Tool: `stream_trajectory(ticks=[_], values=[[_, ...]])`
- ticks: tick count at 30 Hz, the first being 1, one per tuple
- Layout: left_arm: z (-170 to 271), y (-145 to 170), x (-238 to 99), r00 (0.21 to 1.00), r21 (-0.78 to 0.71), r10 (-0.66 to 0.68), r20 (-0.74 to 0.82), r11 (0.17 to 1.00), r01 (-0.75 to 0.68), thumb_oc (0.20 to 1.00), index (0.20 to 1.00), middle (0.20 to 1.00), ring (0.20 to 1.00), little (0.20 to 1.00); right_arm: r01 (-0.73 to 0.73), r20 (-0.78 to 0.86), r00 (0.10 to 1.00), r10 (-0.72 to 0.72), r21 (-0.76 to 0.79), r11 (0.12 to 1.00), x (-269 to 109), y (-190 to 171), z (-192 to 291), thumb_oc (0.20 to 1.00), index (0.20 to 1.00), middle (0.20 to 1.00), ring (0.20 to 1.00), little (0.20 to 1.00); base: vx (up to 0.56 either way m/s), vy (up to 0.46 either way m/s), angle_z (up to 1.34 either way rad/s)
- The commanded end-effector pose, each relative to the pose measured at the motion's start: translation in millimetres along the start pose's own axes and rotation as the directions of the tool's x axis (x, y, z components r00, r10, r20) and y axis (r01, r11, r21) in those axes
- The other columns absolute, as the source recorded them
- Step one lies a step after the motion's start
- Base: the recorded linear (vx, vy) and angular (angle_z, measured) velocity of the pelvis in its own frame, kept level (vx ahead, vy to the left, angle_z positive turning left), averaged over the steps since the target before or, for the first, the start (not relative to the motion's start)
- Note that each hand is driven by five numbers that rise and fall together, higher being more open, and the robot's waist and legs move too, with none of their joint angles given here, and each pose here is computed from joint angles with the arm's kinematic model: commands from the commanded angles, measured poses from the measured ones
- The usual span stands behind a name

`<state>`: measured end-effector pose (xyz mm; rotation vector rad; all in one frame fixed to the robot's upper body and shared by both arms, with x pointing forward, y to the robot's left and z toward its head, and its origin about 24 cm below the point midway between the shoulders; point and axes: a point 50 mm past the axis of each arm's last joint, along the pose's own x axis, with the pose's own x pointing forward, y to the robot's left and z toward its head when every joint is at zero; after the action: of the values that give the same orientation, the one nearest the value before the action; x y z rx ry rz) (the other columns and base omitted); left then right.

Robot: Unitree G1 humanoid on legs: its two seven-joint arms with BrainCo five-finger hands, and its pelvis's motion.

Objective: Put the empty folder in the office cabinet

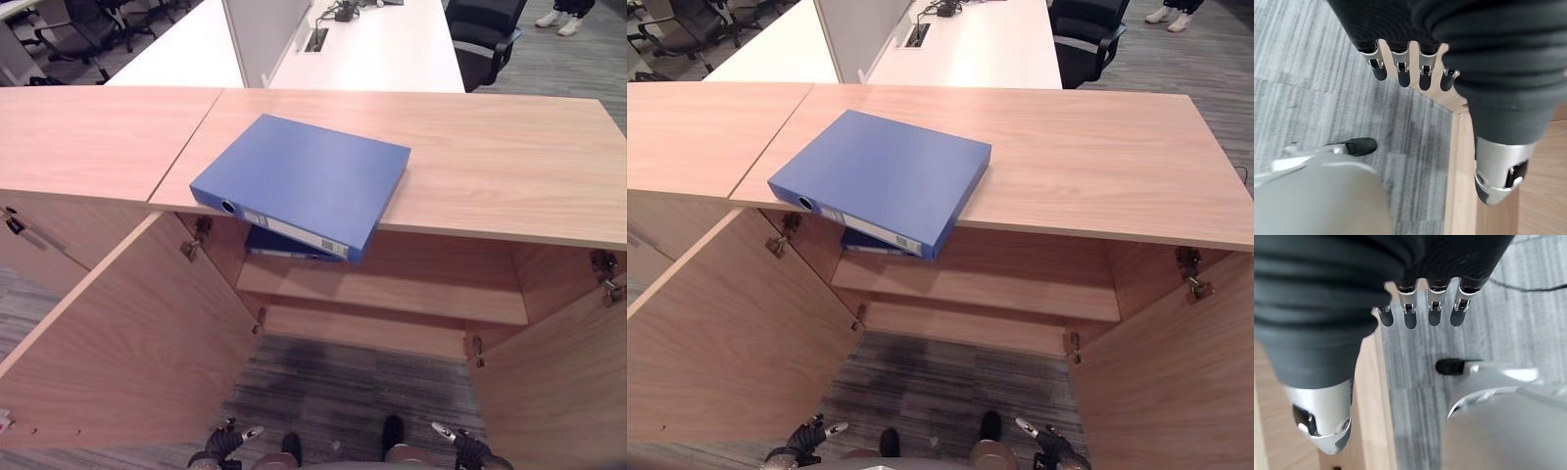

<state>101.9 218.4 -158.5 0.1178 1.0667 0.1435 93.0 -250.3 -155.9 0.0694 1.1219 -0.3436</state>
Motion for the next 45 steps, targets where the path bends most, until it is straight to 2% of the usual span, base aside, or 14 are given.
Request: stream_trajectory(ticks=[1, 9, 11, 13, 15, 17, 18, 20, 23, 27, 28, 30, 35, 45], values=[[25.5, 9.1, 5.8, 0.997, 0.041, 0.017, 0.069, 0.999, -0.02, 1.0, 1.0, 1.0, 1.0, 1.0, -0.025, 0.053, 0.998, 0.027, -0.046, 0.999, 3.2, 7.9, 18.8, 1.0, 1.0, 1.0, 1.0, 1.0, 0.05, 0.053, 0.0], [30.9, 6.7, 5.7, 0.995, 0.064, 0.007, 0.103, 0.998, -0.014, 1.0, 1.0, 1.0, 1.0, 1.0, -0.025, 0.037, 0.999, 0.028, -0.071, 0.997, 2.4, 7.3, 12.8, 1.0, 1.0, 1.0, 1.0, 1.0, 0.03, 0.02, -0.03], [68.7, 4.1, 4.2, 0.962, 0.105, -0.003, 0.274, 0.994, -0.027, 1.0, 1.0, 1.0, 1.0, 1.0, -0.014, 0.048, 0.999, 0.017, -0.07, 0.997, 2.2, 4.2, 14.3, 1.0, 1.0, 1.0, 1.0, 1.0, 0.02, 0.01, -0.01], [144.7, 6.4, -20.8, 0.793, 0.149, -0.008, 0.609, 0.983, -0.104, 1.0, 1.0, 1.0, 1.0, 1.0, 0.008, 0.092, 0.996, -0.003, -0.051, 0.999, 2.5, 5.2, 22.2, 1.0, 1.0, 1.0, 1.0, 1.0, -0.02, -0.014, 0.0], [177.4, 10.1, -48.0, 0.643, 0.201, -0.031, 0.765, 0.96, -0.194, 1.0, 1.0, 1.0, 1.0, 1.0, 0.018, 0.108, 0.994, -0.014, -0.041, 0.999, 2.4, 8.9, 22.7, 1.0, 1.0, 1.0, 1.0, 1.0, -0.02, -0.046, 0.1], [192.9, 14.2, -65.8, 0.546, 0.199, -0.023, 0.838, 0.943, -0.266, 1.0, 1.0, 1.0, 1.0, 1.0, 0.022, 0.099, 0.995, -0.017, -0.043, 0.999, 1.9, 12.9, 17.6, 1.0, 1.0, 1.0, 1.0, 1.0, 0.02, -0.04, 0.1], [192.7, 14.3, -65.9, 0.546, 0.199, -0.023, 0.838, 0.943, -0.266, 1.0, 1.0, 1.0, 1.0, 1.0, 0.021, 0.099, 0.995, -0.017, -0.043, 0.999, 1.9, 12.9, 17.5, 1.0, 1.0, 1.0, 1.0, 1.0, 0.03, -0.041, 0.0], [217.4, 27.4, -94.3, 0.369, 0.137, 0.027, 0.929, 0.901, -0.412, 1.0, 1.0, 1.0, 1.0, 1.0, 0.011, 0.089, 0.996, -0.007, -0.051, 0.999, 1.2, 17.2, 12.3, 1.0, 1.0, 1.0, 1.0, 1.0, 0.03, -0.042, 0.0], [231.9, 40.9, -115.5, 0.237, 0.098, 0.046, 0.97, 0.823, -0.56, 1.0, 1.0, 1.0, 1.0, 1.0, 0.006, 0.073, 0.997, -0.002, -0.064, 0.998, 0.3, 19.0, 6.3, 1.0, 1.0, 1.0, 1.0, 1.0, 0.03, -0.025, 0.0], [248.2, 52.2, -140.3, 0.073, 0.053, 0.002, 0.997, 0.675, -0.736, 1.0, 1.0, 1.0, 1.0, 1.0, -0.007, 0.059, 0.998, 0.01, -0.066, 0.998, -0.6, 20.8, 0.5, 1.0, 1.0, 1.0, 1.0, 1.0, 0.04, -0.016, 0.02], [257.2, 55.7, -156.6, -0.018, 0.018, -0.056, 0.998, 0.581, -0.814, 1.0, 1.0, 1.0, 1.0, 1.0, -0.013, 0.052, 0.999, 0.016, -0.066, 0.998, -1.0, 21.1, -2.2, 1.0, 1.0, 1.0, 1.0, 1.0, 0.03, -0.012, 0.02], [265.0, 54.7, -169.9, -0.096, -0.027, -0.107, 0.99, 0.52, -0.854, 1.0, 1.0, 1.0, 1.0, 1.0, -0.021, 0.049, 0.999, 0.024, -0.07, 0.997, -1.3, 21.5, -3.6, 1.0, 1.0, 1.0, 1.0, 1.0, 0.02, -0.007, 0.01], [276.1, 50.7, -188.4, -0.193, -0.092, -0.189, 0.963, 0.443, -0.892, 1.0, 1.0, 1.0, 1.0, 1.0, -0.037, 0.045, 0.998, 0.041, -0.078, 0.996, -1.7, 22.2, -5.1, 1.0, 1.0, 1.0, 1.0, 1.0, 0.0, 0.0, 0.0], [286.6, 45.8, -206.7, -0.261, -0.141, -0.288, 0.921, 0.378, -0.915, 1.0, 1.0, 1.0, 1.0, 1.0, -0.038, 0.049, 0.998, 0.042, -0.077, 0.996, -1.5, 20.2, -3.4, 1.0, 1.0, 1.0, 1.0, 1.0, 0.0, 0.0, 0.0]])
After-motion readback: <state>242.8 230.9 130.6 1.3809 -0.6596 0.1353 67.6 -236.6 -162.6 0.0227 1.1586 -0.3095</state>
